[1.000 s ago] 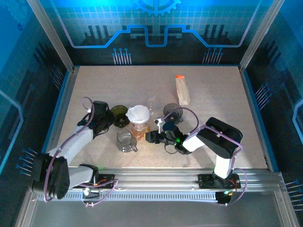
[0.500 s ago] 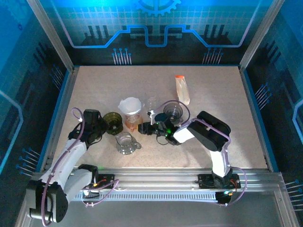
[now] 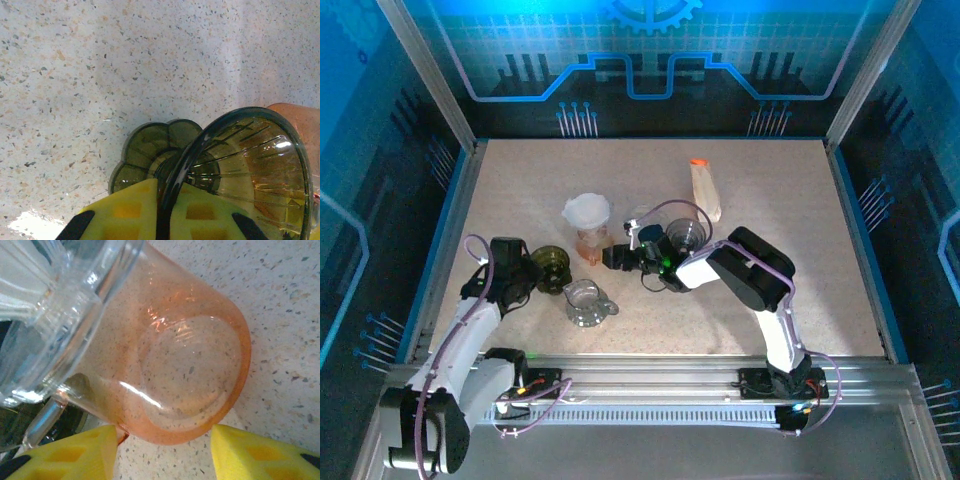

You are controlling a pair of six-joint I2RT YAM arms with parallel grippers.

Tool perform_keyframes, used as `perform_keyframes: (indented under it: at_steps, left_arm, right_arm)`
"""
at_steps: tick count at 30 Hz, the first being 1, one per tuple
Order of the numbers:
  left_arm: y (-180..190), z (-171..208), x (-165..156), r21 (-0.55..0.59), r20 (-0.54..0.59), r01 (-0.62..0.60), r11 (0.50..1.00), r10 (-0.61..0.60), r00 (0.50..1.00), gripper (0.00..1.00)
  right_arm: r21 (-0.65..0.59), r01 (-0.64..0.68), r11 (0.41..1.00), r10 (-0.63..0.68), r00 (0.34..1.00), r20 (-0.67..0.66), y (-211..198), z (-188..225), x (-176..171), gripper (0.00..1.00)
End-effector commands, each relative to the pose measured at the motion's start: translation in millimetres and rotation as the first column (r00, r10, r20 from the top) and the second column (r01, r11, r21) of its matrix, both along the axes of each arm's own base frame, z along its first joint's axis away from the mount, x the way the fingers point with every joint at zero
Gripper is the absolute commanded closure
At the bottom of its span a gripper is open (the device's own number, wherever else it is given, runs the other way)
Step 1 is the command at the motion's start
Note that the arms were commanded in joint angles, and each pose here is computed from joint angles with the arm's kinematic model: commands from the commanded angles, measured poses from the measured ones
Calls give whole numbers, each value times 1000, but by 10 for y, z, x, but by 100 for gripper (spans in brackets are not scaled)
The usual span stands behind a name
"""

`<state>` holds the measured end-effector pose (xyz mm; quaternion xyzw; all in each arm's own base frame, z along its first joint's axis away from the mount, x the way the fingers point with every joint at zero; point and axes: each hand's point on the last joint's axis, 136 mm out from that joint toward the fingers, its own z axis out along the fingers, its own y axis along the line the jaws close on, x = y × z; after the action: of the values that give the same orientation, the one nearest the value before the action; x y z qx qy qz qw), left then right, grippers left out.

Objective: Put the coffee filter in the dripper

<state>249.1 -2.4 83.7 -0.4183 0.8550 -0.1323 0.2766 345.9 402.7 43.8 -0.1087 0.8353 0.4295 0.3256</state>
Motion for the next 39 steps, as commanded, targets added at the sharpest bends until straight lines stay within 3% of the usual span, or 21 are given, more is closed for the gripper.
perform_keyframes:
  at_steps: [1, 13, 15, 23, 36, 39]
  left_arm:
    - [26, -37, -42, 5, -5, -4, 1000, 4, 1000, 100]
    - [-71, -184, -76, -47, -36, 22, 999, -24, 999, 98]
    - [-85, -201, -91, -57, -41, 22, 998, -24, 999, 85]
    - [-117, -138, -126, -75, -14, 32, 997, -33, 999, 54]
    - [-268, 374, -195, -170, 133, 66, 983, -43, 990, 1]
    - [-326, 416, -214, -207, 145, 78, 975, -48, 988, 1]
  right_arm:
    - [-32, 14, 999, -16, 999, -43, -143, -131, -57, 41]
    - [10, -20, 1000, 20, 1000, -6, -484, 289, -673, 38]
    - [10, -71, 997, 71, 997, -4, -492, 336, -835, 37]
    - [-73, -319, 945, 323, 945, 43, -393, 395, -1394, 37]
    - [-264, -483, 835, 526, 841, 127, -114, 474, -1644, 34]
    - [-328, -497, 803, 557, 822, 118, -47, 400, -1688, 35]
